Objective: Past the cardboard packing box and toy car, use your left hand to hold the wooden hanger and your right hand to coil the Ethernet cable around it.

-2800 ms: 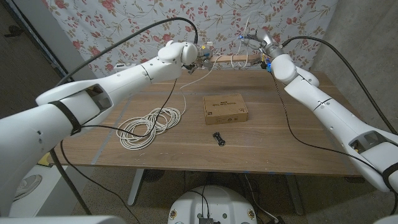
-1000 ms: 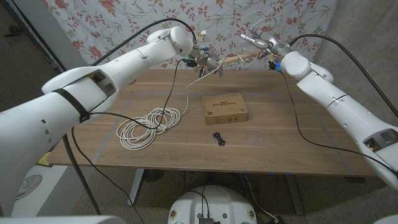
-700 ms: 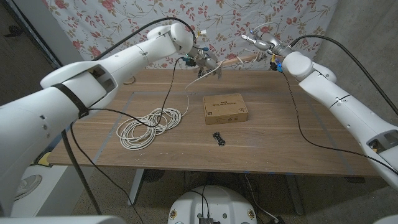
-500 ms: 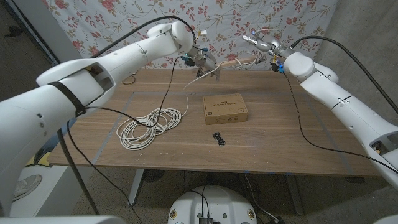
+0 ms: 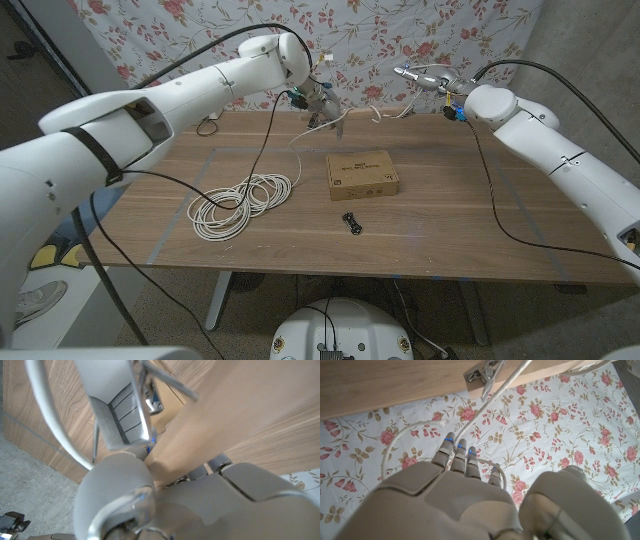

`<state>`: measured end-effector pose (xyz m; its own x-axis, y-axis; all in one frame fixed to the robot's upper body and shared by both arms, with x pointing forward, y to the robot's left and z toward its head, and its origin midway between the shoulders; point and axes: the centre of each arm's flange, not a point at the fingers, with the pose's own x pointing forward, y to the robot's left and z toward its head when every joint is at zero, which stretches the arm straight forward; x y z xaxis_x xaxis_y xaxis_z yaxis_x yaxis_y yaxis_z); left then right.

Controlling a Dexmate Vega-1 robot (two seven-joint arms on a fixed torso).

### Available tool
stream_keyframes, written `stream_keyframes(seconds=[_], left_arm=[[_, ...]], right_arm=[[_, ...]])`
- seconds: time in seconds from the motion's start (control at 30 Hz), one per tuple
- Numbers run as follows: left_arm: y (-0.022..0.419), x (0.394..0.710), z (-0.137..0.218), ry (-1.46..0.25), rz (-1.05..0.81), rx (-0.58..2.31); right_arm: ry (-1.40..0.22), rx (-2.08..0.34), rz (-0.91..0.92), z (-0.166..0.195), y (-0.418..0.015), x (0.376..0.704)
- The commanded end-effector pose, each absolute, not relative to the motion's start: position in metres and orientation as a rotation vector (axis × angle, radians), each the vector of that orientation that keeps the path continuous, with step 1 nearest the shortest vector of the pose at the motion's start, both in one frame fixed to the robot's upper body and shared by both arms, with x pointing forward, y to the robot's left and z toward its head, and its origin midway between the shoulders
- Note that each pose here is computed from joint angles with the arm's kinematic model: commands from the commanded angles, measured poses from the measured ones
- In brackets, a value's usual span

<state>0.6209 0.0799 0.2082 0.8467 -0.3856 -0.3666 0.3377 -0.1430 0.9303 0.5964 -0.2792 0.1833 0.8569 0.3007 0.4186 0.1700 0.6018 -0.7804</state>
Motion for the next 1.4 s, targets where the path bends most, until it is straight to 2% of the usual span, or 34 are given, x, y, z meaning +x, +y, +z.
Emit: stream_keyframes(seconds=[0.03,0.37,0.7,0.93,1.4], left_arm=[[0.086,0.61,0.193,0.077,-0.616,1.648],[0.082,0.607,0.181,0.168,-0.599,1.702],[0.077,0.609,0.171,0.249,-0.54,1.76],[0.075,0.614,0.164,0.302,-0.502,1.802],[0.065,0.623,0.151,0.402,-0.425,1.919]], right_arm=[[-0.249,-1.034,0.254,0.173,-0.28,0.597],[-0.159,-1.061,0.331,0.168,-0.28,0.602],[-0.189,-1.045,0.369,0.167,-0.285,0.602],[-0.173,-0.982,0.486,0.165,-0.292,0.609],[-0.041,-1.031,0.531,0.166,-0.293,0.614]])
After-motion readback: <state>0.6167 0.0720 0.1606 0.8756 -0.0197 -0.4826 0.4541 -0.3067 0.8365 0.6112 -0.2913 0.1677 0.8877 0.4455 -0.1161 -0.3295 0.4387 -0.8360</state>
